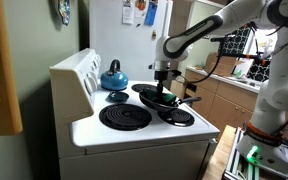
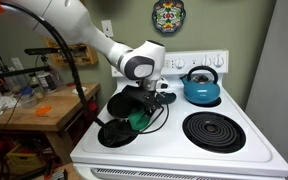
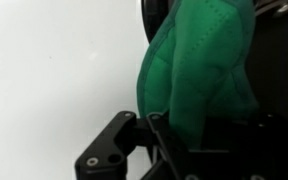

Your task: Use the green mat to move the pan to the left back stove plate

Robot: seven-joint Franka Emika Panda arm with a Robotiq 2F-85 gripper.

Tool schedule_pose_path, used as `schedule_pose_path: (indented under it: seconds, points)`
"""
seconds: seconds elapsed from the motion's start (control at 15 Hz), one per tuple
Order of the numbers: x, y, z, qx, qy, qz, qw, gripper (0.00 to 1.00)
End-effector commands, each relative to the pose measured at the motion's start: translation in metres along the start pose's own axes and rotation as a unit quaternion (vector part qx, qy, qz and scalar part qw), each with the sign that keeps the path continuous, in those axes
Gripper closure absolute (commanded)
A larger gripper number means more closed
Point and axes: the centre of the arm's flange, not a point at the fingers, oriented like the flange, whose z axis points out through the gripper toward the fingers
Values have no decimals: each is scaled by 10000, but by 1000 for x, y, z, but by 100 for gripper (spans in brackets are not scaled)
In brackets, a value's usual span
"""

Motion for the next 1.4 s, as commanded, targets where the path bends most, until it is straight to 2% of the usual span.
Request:
schedule_pose_path:
  seconds: [0.0,0.53,0.87,1.33]
  points:
    - [26,8,-11,78,-218,363,9991,100]
    - [81,-23,-13,-337,-929,864,9914,100]
    - [107,-38,-6,-747,-854,930,9892,100]
    - [129,-70,9,-922,-847,790,9890,100]
